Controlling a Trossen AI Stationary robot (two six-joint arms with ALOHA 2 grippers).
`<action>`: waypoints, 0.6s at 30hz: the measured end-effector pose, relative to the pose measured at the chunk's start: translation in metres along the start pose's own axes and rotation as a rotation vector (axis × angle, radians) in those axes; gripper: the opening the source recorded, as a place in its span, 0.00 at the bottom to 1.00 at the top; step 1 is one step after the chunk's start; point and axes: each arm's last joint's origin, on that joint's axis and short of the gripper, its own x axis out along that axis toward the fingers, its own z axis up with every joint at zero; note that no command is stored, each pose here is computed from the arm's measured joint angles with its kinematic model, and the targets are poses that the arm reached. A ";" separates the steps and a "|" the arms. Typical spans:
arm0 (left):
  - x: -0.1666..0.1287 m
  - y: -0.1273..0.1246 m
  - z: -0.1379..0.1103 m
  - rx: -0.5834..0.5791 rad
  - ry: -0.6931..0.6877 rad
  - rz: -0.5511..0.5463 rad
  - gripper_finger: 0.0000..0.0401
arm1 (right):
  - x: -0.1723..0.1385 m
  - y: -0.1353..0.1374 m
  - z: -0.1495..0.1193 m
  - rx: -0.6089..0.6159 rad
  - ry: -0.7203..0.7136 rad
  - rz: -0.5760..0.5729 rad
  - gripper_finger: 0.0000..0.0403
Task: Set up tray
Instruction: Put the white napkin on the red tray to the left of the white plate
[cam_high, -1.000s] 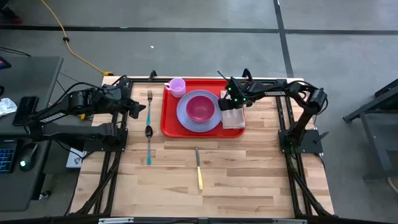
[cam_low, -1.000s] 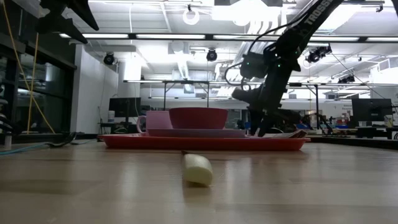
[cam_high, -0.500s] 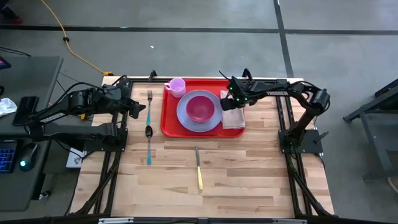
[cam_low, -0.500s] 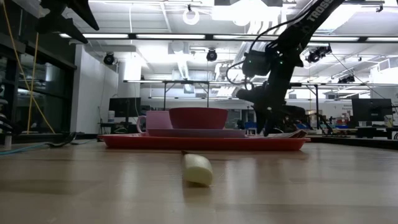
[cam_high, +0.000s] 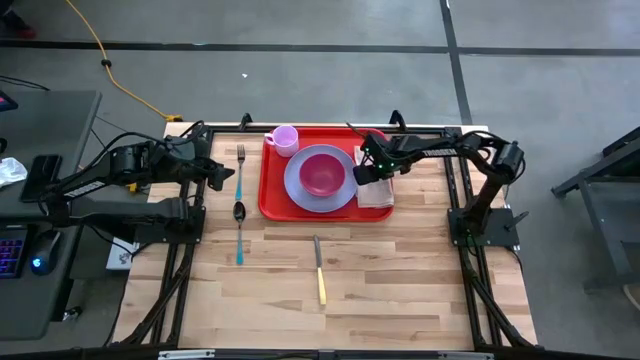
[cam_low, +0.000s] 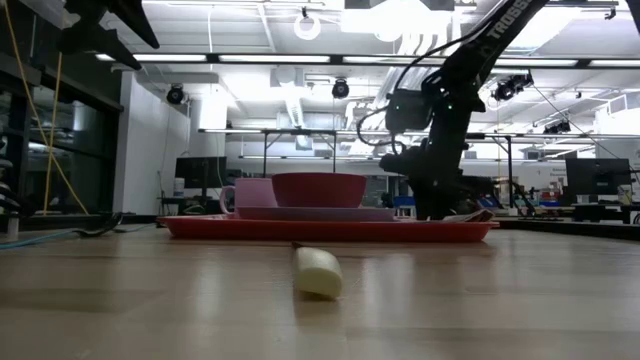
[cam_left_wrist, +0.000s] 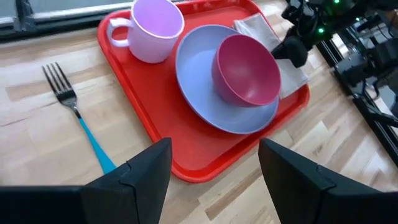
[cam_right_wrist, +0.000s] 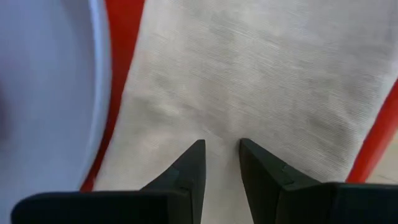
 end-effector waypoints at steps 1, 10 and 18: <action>0.000 0.000 0.000 0.000 0.001 0.000 0.68 | 0.001 0.001 -0.001 -0.002 0.000 0.003 0.19; 0.000 0.000 0.000 0.000 0.003 -0.002 0.68 | 0.002 0.008 0.000 0.008 -0.023 0.046 0.19; 0.000 0.000 0.000 0.000 0.008 -0.008 0.68 | 0.002 0.008 -0.001 0.012 0.002 0.068 0.19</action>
